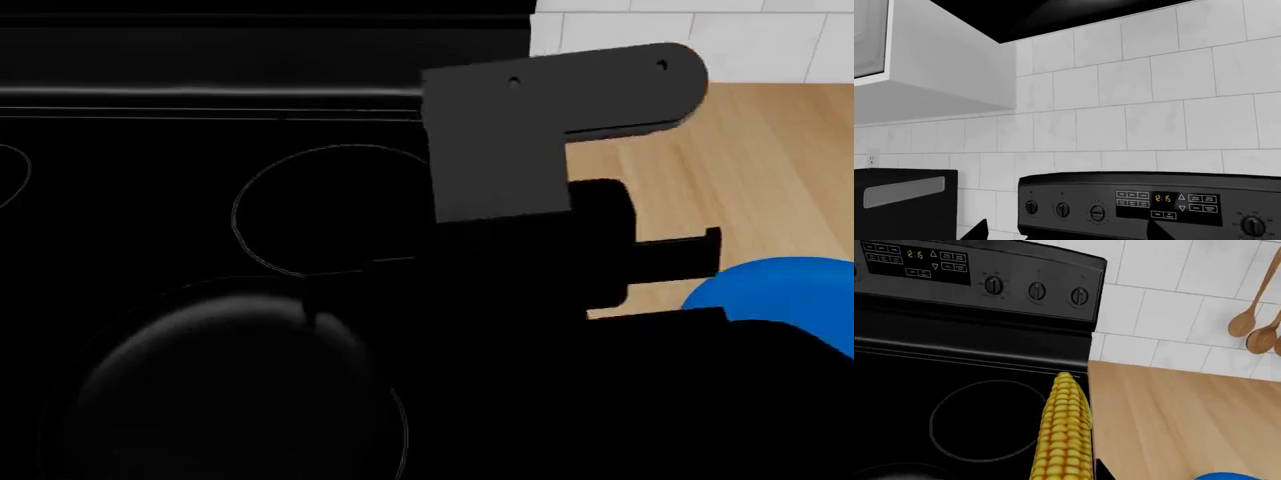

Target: Pick the corn from the pan and place it on the plate.

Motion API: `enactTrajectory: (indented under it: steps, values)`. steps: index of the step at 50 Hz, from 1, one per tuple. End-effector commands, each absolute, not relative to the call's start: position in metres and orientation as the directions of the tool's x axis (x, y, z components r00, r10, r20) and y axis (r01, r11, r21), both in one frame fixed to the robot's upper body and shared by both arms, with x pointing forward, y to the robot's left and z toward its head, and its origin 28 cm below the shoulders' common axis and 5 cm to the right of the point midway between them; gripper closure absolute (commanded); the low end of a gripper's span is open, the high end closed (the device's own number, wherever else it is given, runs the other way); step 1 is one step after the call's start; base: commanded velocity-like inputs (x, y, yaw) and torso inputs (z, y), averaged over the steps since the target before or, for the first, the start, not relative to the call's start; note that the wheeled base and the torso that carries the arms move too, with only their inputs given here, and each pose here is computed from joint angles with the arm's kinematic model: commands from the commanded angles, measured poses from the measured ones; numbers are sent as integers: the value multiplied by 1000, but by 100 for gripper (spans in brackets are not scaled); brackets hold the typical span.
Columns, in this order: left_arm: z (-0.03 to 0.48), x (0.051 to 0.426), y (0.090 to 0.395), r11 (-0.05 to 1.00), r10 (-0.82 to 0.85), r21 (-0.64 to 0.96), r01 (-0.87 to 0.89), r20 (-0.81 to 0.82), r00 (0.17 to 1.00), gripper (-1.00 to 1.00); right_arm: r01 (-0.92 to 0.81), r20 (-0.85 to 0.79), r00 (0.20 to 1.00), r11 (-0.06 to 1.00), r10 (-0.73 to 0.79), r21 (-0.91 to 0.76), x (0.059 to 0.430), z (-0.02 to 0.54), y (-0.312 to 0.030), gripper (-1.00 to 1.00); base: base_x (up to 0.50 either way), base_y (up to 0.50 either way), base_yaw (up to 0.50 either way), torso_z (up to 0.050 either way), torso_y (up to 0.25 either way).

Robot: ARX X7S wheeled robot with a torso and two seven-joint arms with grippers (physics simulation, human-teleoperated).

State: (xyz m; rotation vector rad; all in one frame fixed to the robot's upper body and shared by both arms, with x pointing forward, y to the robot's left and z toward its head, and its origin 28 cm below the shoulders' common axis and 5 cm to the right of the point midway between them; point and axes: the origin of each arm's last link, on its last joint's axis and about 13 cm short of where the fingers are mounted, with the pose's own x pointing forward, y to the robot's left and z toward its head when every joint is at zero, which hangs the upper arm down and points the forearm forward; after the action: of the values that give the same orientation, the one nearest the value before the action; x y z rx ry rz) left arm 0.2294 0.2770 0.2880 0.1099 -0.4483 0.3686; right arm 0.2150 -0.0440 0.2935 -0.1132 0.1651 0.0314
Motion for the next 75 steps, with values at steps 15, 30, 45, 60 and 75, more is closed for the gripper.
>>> enactTrajectory:
  steps: [15,30,45,60,75]
  values:
    - [286,247,273,943,304,1,-334,412,859,-100,309,-69,946,945,-317,-109,234,301,-112,100,0,0,0,0,0]
    - [281,252,274,944,304,-2,-331,401,864,-100,449,-101,881,883,-463,-138,248,290,-136,100,0,0,0,0,0]
    - [278,253,275,943,307,-5,-332,397,865,-100,488,-150,847,858,-510,-162,257,274,-145,100,0,0,0,0,0]
    - [276,253,276,942,310,-7,-335,393,865,-100,492,-192,831,851,-522,-184,262,257,-147,100,0,0,0,0,0]
    - [276,255,274,943,307,-4,-332,390,868,-100,488,-242,818,852,-522,-190,264,242,-151,100,0,0,0,0,0]
